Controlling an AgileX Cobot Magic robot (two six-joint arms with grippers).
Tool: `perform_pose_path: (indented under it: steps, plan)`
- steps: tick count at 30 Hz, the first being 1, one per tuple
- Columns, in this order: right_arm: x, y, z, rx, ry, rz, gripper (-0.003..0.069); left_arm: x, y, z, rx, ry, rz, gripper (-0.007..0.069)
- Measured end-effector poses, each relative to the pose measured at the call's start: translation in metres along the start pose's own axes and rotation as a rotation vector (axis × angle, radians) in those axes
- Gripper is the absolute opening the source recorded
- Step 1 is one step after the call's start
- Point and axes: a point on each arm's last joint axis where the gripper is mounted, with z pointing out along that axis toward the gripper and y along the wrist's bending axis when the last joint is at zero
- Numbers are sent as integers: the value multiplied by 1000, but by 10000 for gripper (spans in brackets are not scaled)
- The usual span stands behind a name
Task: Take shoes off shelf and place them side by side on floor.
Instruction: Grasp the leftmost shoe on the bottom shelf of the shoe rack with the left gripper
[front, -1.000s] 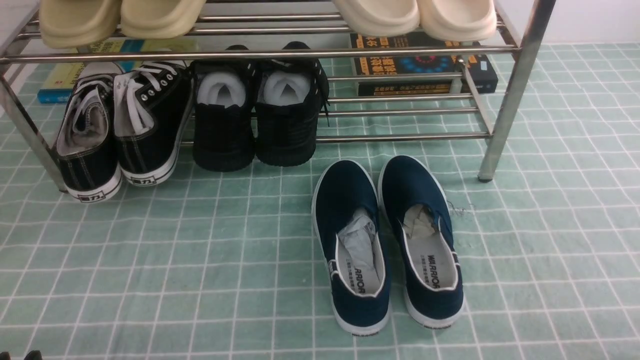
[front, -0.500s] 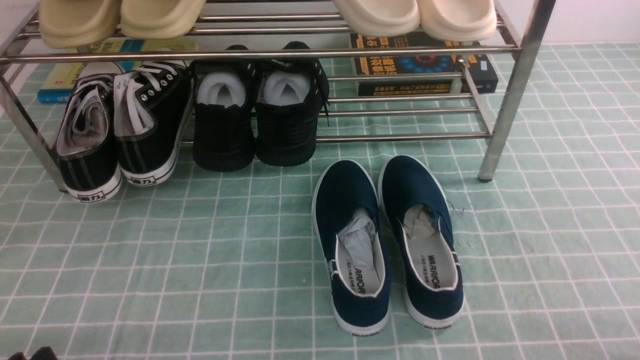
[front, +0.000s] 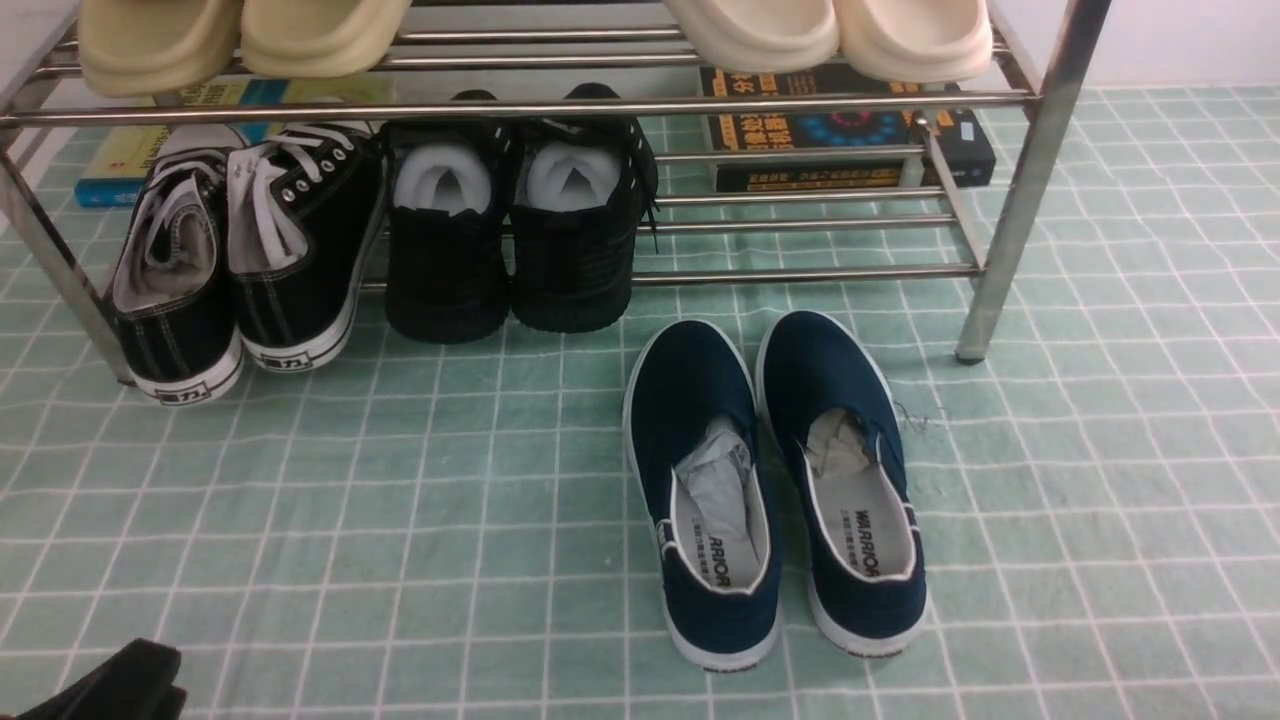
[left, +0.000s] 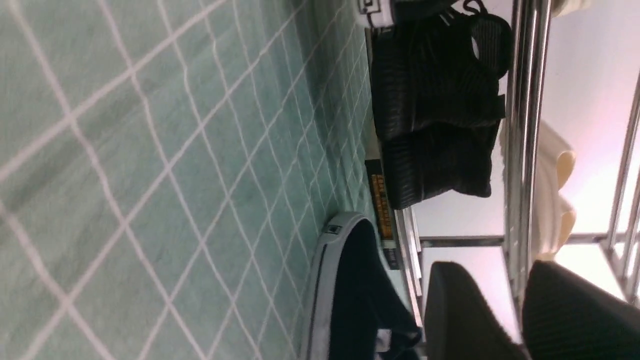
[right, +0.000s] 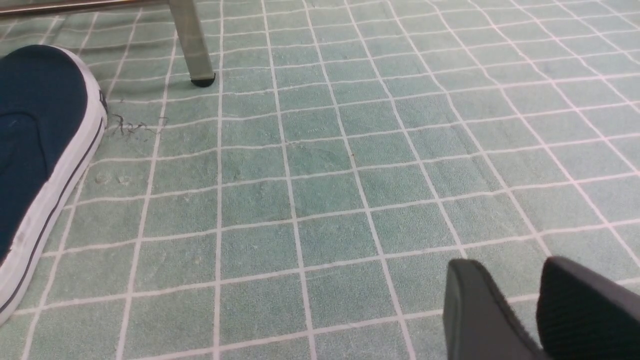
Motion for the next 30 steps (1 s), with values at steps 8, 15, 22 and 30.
perform_pose_path:
  steps: [8,15,22,30]
  plan:
    - [0,0,0,0,0,1,225,-30,-95,-21,132,-100,472,11]
    - [0,0,0,0,0,1,228,-40,-101,41,-364,297,608,1]
    - [0,0,0,0,0,1,235,-74,-120,125,-661,500,842,1]
    - [0,0,0,0,0,1,237,-113,-147,195,-811,478,974,3]
